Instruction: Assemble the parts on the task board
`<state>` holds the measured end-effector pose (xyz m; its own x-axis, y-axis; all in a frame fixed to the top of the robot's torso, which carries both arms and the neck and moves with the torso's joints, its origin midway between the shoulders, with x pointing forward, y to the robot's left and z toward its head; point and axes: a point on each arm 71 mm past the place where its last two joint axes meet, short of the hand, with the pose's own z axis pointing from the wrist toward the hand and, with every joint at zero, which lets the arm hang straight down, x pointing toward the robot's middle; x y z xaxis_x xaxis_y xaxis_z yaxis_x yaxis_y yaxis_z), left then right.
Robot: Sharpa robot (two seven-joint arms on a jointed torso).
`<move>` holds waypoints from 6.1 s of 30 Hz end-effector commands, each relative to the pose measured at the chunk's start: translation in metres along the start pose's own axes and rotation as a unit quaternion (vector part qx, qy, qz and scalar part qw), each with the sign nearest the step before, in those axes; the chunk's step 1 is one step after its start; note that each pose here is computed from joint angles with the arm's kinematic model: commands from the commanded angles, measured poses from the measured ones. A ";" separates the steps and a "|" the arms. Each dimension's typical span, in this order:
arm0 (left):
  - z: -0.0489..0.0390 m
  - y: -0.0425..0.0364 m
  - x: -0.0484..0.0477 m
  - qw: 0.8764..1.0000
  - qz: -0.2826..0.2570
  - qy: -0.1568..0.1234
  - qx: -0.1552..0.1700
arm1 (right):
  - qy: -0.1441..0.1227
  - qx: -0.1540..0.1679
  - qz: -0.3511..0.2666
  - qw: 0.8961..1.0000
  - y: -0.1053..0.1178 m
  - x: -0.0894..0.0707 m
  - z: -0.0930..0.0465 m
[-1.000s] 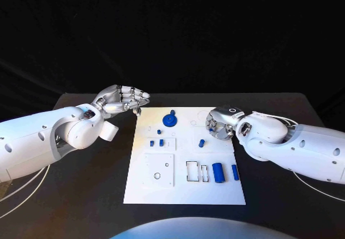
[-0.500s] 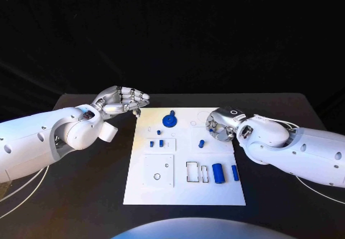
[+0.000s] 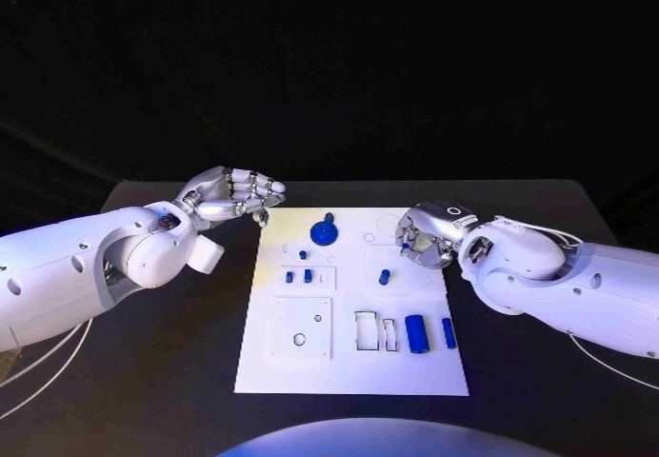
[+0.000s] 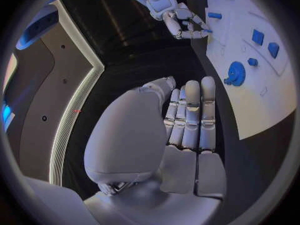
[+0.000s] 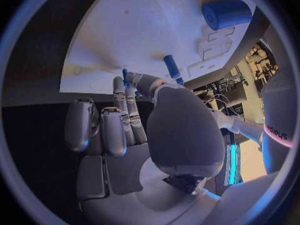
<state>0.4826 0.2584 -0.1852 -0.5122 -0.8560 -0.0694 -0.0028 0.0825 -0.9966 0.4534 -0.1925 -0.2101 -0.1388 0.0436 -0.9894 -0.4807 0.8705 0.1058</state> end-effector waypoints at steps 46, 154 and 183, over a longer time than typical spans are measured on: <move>0.0128 -0.0016 0.0172 0.999 0.002 0.032 0.007 | 0.032 -0.167 0.105 0.980 0.143 0.048 0.003; 0.0101 0.0003 0.0116 0.999 0.003 0.037 -0.003 | 0.031 -0.058 0.111 0.992 0.054 -0.003 -0.027; 0.0098 0.0010 0.0109 0.999 0.002 0.039 -0.005 | 0.095 -0.045 0.061 0.993 0.042 0.014 -0.017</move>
<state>0.4862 0.2465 -0.1885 -0.5611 -0.8243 -0.0761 -0.0117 0.0998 -0.9949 0.4173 -0.1641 -0.2161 -0.3527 0.0746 -0.9327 -0.5159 0.8162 0.2603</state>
